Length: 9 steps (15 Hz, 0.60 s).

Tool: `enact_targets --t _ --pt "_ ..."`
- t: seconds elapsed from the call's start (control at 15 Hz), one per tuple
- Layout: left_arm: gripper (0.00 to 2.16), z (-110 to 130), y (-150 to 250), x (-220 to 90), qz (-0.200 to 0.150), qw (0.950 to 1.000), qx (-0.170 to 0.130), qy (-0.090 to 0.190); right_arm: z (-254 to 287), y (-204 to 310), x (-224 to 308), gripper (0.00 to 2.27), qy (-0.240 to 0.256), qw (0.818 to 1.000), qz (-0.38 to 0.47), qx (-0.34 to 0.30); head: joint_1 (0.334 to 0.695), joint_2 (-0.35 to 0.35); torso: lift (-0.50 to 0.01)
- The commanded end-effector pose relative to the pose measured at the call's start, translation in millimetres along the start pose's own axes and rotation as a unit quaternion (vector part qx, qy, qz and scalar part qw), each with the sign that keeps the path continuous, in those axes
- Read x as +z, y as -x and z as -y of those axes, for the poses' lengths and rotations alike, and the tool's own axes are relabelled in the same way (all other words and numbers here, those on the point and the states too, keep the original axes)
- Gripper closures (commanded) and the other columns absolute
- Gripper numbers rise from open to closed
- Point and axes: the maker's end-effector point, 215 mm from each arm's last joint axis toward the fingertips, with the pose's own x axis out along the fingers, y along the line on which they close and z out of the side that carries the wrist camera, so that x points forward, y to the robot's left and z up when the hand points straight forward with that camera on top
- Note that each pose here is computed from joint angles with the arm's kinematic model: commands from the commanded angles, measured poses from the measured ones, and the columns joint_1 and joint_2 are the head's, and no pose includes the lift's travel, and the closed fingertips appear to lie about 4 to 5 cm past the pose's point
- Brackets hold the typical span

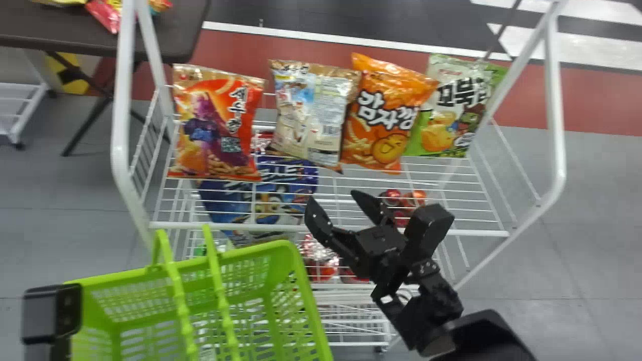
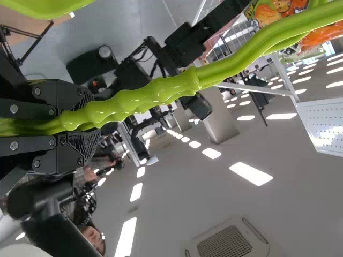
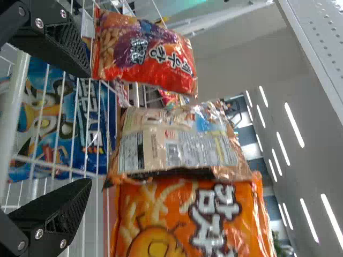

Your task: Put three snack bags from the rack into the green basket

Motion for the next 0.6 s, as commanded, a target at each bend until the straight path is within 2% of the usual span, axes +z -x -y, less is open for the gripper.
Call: enact_targets --t 0.0,0.27,0.53 --pt "2.15 1.1 -0.7 -0.7 0.0 1.0 0.0 0.007 -24.0 -30.8 9.7 0.12 0.01 1.0 -0.014 0.024 0.695 -0.104 0.0" --pt "2.15 2.2 -0.9 -0.8 0.0 1.0 0.0 0.009 -66.4 -80.7 23.6 0.12 0.044 0.997 -0.028 0.052 0.695 -0.028 0.0" --pt "2.15 4.2 -7.1 -4.1 -0.007 0.9999 -0.006 0.011 -92.4 -121.0 22.9 0.12 0.052 0.995 -0.055 0.064 0.695 0.059 0.0"
